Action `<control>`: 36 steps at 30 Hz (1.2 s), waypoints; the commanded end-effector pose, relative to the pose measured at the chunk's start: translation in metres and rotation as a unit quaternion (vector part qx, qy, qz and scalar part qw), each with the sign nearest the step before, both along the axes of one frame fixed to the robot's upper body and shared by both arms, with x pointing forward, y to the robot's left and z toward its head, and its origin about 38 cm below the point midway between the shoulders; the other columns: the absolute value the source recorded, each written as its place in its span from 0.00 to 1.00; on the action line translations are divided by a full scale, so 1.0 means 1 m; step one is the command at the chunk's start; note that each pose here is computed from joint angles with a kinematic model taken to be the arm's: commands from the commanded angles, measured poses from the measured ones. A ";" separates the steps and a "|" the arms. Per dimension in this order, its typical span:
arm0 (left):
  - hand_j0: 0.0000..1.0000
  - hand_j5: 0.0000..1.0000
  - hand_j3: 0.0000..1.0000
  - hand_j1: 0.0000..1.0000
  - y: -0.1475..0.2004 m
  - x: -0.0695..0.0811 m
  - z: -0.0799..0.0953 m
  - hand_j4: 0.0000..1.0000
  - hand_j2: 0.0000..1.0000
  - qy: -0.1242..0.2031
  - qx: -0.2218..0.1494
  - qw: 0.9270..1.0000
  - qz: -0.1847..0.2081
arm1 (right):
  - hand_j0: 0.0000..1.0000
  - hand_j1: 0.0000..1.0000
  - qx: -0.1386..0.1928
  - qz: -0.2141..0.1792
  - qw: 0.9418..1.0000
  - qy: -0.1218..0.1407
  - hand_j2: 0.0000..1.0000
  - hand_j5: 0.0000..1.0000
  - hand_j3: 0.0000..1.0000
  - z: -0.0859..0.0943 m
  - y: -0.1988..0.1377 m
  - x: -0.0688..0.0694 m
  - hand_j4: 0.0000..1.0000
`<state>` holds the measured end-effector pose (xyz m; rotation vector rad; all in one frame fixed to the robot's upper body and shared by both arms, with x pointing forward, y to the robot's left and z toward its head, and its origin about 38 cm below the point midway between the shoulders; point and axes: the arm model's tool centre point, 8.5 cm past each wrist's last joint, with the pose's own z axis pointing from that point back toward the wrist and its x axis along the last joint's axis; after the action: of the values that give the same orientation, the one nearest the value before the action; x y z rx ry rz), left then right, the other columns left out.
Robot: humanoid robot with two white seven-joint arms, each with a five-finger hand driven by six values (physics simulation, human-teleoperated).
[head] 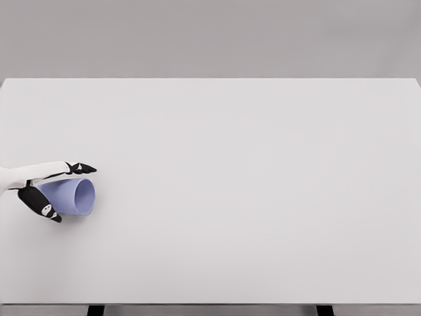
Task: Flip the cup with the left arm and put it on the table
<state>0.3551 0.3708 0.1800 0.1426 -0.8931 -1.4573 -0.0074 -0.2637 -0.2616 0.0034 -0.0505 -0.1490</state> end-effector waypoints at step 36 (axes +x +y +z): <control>0.58 0.58 0.58 0.58 -0.025 0.043 0.043 0.58 0.58 -0.104 -0.096 0.989 0.034 | 1.00 1.00 0.000 0.001 1.000 0.000 1.00 1.00 1.00 0.000 0.000 0.000 1.00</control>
<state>0.3943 0.3474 0.2203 0.1898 -1.1491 -1.3275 -0.0074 -0.2637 -0.2616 0.0035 -0.0505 -0.1483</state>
